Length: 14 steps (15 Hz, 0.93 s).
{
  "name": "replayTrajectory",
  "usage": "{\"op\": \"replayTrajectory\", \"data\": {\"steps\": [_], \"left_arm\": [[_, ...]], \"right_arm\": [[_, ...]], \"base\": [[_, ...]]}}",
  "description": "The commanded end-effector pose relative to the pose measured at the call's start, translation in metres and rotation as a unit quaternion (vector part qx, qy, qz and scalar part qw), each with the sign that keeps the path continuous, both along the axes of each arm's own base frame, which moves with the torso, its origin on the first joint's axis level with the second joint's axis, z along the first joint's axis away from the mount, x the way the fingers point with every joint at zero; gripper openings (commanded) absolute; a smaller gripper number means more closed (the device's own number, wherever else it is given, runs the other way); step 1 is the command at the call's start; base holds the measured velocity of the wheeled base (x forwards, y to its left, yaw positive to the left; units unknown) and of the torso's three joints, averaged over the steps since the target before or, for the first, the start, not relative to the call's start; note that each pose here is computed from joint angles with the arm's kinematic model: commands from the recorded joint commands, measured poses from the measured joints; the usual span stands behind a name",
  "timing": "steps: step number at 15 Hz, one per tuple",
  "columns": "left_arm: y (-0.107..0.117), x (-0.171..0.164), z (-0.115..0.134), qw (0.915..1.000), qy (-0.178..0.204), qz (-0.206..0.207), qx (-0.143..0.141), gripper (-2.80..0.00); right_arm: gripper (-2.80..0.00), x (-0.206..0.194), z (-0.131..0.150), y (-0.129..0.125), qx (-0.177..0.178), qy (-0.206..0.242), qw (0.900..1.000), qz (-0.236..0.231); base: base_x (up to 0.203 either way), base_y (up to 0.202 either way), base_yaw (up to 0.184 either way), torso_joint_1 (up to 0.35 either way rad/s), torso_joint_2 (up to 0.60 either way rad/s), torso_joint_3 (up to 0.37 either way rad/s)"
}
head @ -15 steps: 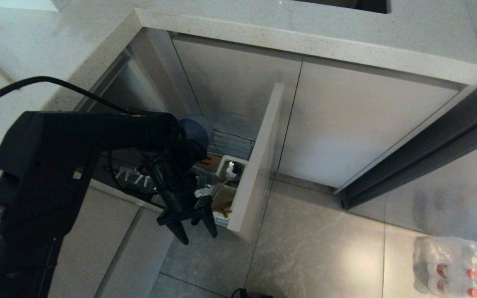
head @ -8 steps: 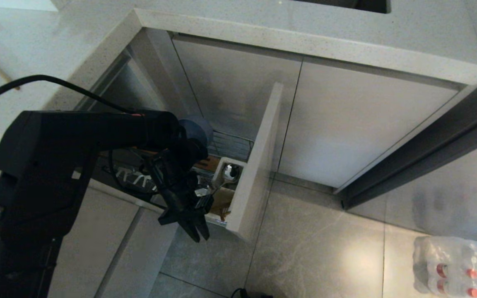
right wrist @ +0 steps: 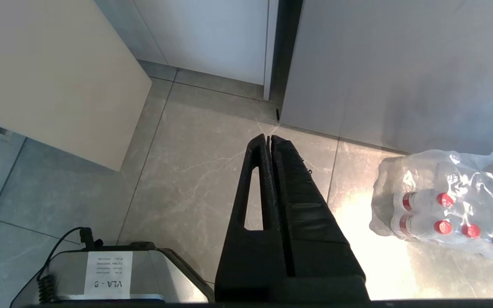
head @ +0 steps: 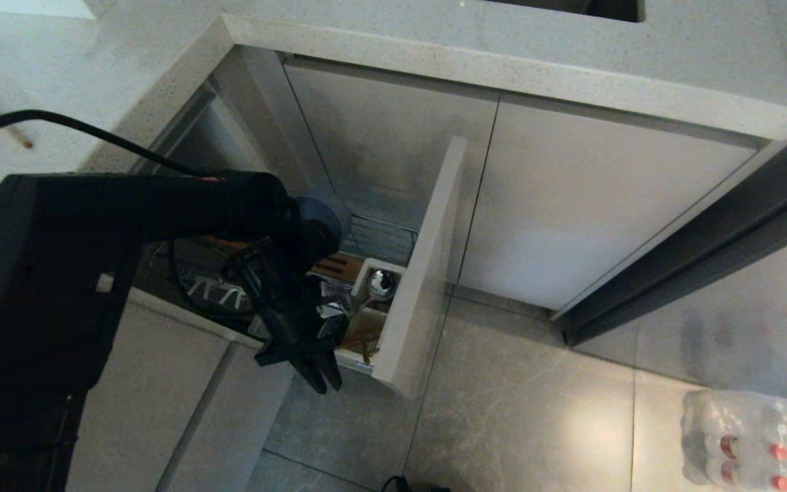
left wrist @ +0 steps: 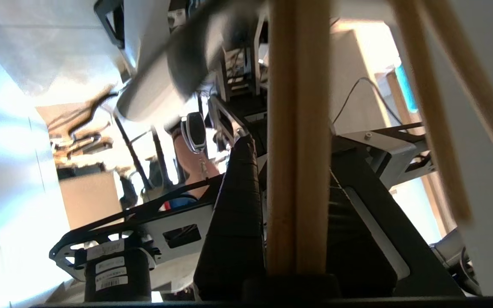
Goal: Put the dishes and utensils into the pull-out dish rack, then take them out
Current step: Take the chopsticks out of the cupboard
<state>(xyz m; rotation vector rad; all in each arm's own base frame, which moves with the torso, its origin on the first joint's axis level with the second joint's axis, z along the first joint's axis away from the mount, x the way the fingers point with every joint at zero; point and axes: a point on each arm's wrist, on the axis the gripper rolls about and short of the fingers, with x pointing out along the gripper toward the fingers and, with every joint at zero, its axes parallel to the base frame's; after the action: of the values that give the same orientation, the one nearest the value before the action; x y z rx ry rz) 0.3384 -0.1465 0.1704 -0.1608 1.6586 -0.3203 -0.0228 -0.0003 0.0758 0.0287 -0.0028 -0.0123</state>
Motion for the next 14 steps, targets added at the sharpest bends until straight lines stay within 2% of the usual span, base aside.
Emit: {"op": "replayTrajectory", "data": {"steps": [1,14], "left_arm": [[0.004,-0.009,0.018,0.9998,-0.019,0.003,-0.010,-2.80],[0.015,-0.041,0.070,0.9962,-0.079,0.008,-0.037,-2.80]], "right_arm": [[-2.80,0.000,0.000,0.000,0.000,0.001,1.000,0.000],[-2.80,0.000,0.000,0.000,0.000,0.001,1.000,0.000]], "base": [[0.000,0.000,0.000,0.000,0.00,0.000],[0.000,0.000,0.000,0.000,0.00,0.000]]}}
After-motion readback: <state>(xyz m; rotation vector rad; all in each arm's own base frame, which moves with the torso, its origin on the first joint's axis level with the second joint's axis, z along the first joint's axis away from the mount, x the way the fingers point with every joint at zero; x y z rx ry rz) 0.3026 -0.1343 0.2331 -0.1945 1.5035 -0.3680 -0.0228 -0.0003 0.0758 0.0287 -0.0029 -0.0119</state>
